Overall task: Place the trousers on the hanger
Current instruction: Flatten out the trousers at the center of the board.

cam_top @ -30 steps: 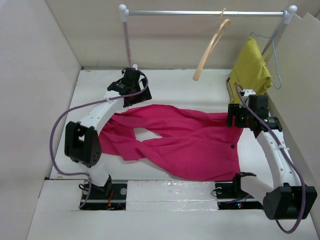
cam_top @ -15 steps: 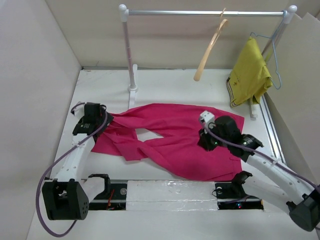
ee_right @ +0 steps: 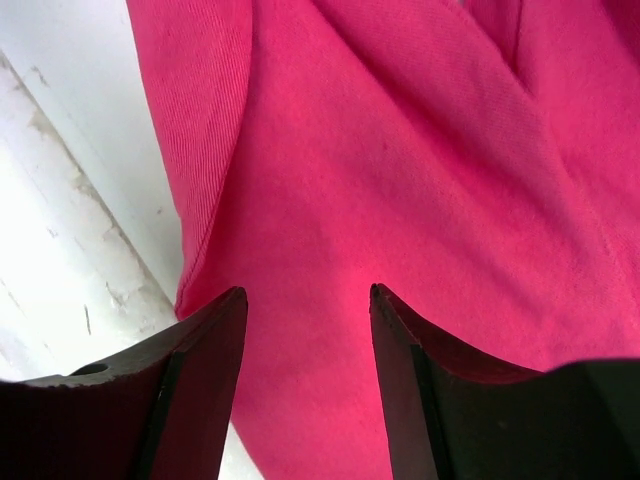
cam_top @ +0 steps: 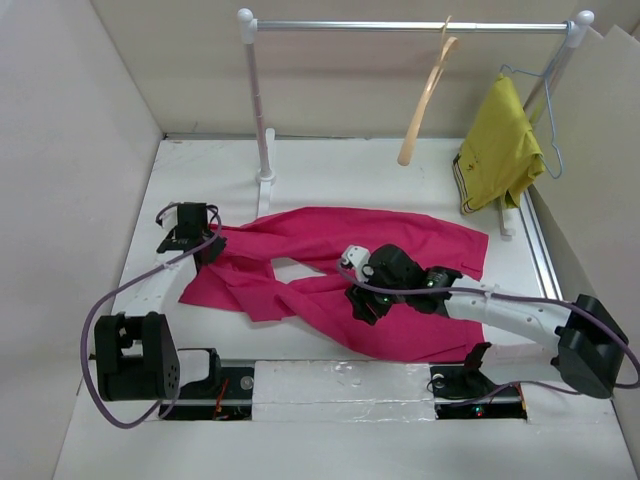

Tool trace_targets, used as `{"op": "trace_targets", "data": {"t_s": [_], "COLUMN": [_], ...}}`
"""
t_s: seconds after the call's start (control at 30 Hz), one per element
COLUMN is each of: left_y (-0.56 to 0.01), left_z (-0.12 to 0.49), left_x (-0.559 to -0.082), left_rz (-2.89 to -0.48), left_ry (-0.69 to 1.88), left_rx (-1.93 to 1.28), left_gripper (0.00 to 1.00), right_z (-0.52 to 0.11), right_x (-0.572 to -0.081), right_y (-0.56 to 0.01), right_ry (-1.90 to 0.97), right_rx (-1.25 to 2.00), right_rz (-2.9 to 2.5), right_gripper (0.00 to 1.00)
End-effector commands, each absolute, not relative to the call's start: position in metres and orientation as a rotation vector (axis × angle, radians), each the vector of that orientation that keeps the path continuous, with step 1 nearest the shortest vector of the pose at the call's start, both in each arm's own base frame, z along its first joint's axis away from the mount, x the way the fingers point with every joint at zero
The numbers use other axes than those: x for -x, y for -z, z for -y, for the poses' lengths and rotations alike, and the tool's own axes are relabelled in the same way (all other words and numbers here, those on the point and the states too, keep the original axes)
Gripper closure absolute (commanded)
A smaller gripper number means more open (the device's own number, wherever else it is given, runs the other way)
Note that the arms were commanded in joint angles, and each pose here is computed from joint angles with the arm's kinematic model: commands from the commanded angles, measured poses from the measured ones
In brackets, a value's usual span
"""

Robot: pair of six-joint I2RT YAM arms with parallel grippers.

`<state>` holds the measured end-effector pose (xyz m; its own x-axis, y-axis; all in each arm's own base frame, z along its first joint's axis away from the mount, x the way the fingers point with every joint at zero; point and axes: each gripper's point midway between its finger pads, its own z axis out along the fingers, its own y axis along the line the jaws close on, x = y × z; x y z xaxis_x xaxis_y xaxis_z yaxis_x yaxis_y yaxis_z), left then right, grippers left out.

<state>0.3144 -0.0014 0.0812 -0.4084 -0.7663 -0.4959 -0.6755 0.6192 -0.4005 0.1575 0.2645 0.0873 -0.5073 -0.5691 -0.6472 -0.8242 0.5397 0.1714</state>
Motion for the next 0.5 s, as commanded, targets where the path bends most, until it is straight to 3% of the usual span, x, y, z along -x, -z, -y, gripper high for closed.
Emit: {"op": "trace_targets", "data": {"t_s": [0.0,0.07,0.17,0.2,0.3,0.43,0.47], "left_y": [-0.119,-0.123,-0.176,-0.215,-0.265,-0.293,-0.292], "left_z": [-0.002,0.001,0.016,0.009,-0.001,-0.042,-0.042], "left_x": [-0.346,-0.346,-0.361,-0.372,-0.373,-0.358,-0.357], "left_rz": [-2.088,-2.135,-2.112,-2.024,-2.0,-1.96,-1.965], "left_ry": [0.224,0.202,0.153,0.075,-0.17,-0.589,-0.594], "left_rx": [1.074,1.049,0.88,0.849,0.758,0.725,0.723], "left_gripper": [1.0,1.0,1.0,1.0,1.0,1.0,1.0], "right_z": [-0.289,-0.288,-0.275,-0.273,-0.265,-0.253,-0.254], "right_x": [-0.178,-0.184,-0.201,-0.203,-0.201,-0.19,-0.189], "right_y": [-0.113,-0.105,-0.074,-0.066,-0.048,-0.041,-0.043], "right_ry": [-0.655,-0.613,-0.505,-0.491,-0.478,-0.498,-0.513], "right_rx": [1.098,1.096,1.12,1.121,1.108,1.079,1.044], "right_rz": [-2.122,-2.134,-2.214,-2.24,-2.281,-2.302,-2.316], "right_gripper": [0.42,0.4,0.39,0.39,0.43,0.44,0.44]}}
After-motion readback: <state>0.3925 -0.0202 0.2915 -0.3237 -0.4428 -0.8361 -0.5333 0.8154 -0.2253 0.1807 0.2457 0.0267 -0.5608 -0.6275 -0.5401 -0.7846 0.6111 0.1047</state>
